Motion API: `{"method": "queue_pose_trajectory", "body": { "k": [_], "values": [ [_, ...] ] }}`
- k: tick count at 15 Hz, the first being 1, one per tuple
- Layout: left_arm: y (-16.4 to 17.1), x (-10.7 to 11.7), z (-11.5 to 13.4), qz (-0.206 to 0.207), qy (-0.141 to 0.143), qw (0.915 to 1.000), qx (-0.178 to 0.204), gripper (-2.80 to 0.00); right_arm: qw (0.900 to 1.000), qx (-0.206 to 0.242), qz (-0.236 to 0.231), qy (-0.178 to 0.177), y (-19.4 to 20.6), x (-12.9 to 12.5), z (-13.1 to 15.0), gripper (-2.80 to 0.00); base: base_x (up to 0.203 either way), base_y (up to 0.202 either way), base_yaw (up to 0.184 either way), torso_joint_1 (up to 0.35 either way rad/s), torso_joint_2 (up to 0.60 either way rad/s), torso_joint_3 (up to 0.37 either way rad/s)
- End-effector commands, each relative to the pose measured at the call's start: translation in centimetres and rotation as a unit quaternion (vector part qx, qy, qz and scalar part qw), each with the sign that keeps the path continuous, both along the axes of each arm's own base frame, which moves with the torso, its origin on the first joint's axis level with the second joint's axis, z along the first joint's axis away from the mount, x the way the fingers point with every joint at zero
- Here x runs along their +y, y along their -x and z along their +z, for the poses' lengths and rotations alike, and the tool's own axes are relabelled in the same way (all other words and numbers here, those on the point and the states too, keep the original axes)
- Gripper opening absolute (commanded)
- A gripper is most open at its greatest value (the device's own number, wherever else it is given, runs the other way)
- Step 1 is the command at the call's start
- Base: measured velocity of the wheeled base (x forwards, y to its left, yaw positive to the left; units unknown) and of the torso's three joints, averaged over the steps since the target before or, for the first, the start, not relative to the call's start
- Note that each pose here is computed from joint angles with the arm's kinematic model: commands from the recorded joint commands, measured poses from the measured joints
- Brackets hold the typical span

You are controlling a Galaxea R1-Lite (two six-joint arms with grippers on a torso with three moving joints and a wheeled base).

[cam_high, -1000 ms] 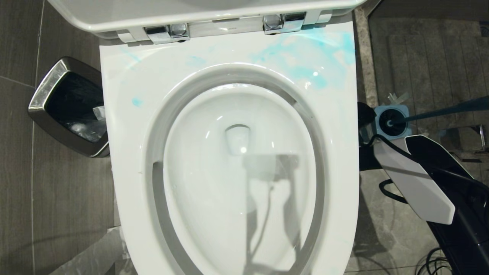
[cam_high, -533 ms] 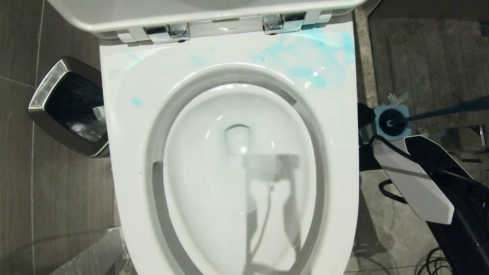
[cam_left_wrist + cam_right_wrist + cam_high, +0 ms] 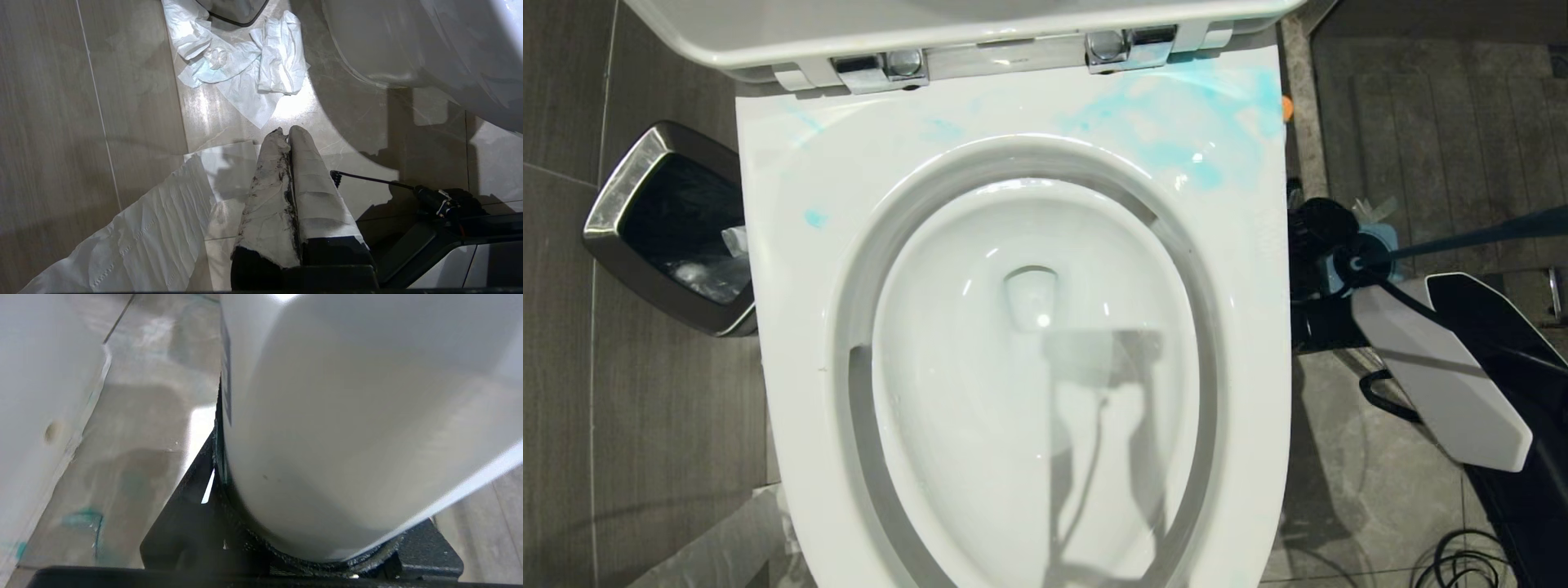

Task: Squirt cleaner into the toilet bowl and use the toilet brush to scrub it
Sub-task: Pour in the cleaning agent

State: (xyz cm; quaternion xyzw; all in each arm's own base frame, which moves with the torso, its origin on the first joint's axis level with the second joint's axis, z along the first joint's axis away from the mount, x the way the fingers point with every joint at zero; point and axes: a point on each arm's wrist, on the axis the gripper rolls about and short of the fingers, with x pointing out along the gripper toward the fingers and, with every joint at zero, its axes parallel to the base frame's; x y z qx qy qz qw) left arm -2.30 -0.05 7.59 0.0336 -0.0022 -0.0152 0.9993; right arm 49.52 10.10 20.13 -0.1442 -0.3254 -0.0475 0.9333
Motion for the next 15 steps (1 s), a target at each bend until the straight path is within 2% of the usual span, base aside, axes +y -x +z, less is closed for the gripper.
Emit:
{"method": "queue_pose_trajectory", "body": {
  "k": [1,5,9,11,15],
  "values": [
    [0.0,0.0,0.0,0.0,0.001,1.0,0.0,-2.8,1.0,-0.011,0.002,-0.017,1.2,-0.6,2.0,-2.8,0.0,0.0,0.0,0.0,0.0,0.0],
    [0.0,0.0,0.0,0.0,0.0,1.0,0.001,-2.8,0.998,0.005,-0.002,-0.066,3.1,-1.0,4.9,-2.8,0.0,0.0,0.0,0.0,0.0,0.0],
    [0.0,0.0,0.0,0.0,0.001,1.0,0.0,-2.8,0.994,0.047,0.019,-0.101,6.8,-1.4,8.1,-2.8,0.0,0.0,0.0,0.0,0.0,0.0],
    [0.0,0.0,0.0,0.0,0.0,1.0,0.0,-2.8,0.992,0.056,0.028,-0.107,8.7,-1.7,9.4,-2.8,0.0,0.0,0.0,0.0,0.0,0.0],
    [0.0,0.0,0.0,0.0,0.0,1.0,0.001,-2.8,0.992,0.073,0.047,-0.093,13.2,-2.4,10.7,-2.8,0.0,0.0,0.0,0.0,0.0,0.0]
  ]
}}
